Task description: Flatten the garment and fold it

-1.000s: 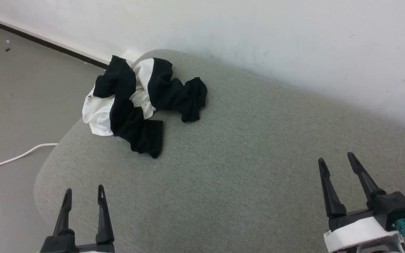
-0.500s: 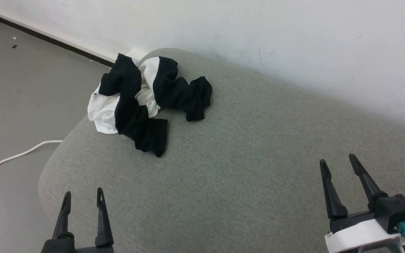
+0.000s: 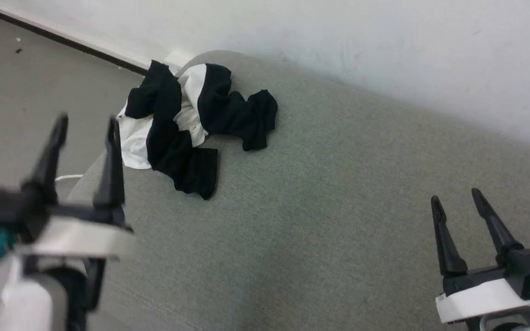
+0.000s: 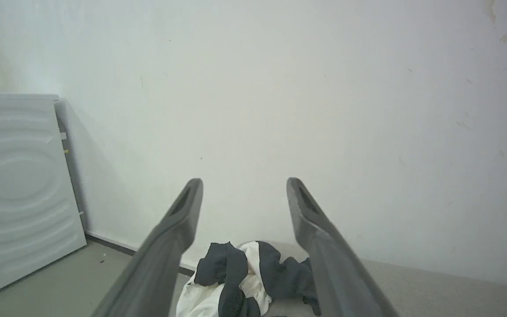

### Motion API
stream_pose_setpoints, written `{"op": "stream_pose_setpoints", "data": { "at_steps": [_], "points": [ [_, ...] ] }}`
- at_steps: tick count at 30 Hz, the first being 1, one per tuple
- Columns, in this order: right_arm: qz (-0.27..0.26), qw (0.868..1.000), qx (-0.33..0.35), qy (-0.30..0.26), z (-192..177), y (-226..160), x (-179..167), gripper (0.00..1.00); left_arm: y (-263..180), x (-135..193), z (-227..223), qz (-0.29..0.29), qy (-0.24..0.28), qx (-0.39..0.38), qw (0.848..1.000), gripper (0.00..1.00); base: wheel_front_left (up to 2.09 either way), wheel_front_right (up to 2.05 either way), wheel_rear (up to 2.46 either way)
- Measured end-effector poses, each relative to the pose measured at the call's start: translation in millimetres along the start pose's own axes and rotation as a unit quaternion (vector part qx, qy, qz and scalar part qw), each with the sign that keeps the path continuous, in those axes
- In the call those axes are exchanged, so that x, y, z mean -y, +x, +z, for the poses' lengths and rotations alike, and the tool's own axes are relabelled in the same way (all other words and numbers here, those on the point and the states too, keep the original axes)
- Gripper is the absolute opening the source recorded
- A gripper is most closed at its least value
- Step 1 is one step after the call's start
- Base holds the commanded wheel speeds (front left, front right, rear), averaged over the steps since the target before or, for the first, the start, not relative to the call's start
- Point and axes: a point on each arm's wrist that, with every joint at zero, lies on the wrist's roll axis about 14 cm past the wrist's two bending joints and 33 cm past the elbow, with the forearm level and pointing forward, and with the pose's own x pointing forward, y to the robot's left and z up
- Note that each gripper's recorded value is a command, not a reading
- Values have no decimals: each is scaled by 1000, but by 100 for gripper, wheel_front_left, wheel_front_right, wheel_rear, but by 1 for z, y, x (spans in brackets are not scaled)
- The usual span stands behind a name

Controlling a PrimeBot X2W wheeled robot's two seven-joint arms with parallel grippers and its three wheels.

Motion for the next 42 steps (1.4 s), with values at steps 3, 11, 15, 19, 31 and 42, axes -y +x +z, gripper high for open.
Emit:
{"op": "stream_pose_setpoints", "data": {
  "at_steps": [3, 11, 15, 19, 31, 42],
  "points": [
    [-3, 1000, 2, -3, 1, 6, 5, 100, 37, 3, 19, -30, 32, 8, 999, 100, 0, 0, 0],
    [-23, 1000, 2, -14, -2, 17, 24, 100, 130, 7, 17, -73, 93, -51, 992, 100, 0, 0, 0],
    [-41, 999, 3, -21, -4, 19, 39, 100, 165, 3, -8, -74, 110, -114, 985, 100, 0, 0, 0],
    [-58, 998, -2, -27, -9, 19, 54, 100, 187, 10, -50, -76, 87, -194, 974, 100, 0, 0, 0],
    [-98, 993, -42, -42, -41, 16, 94, 100, 184, 26, -195, -70, 82, -403, 909, 100, 0, 0, 0],
    [-116, 988, -88, -48, -73, 5, 118, 100, 137, 15, -293, -33, 135, -526, 839, 100, 0, 0, 0]
  ]
}}
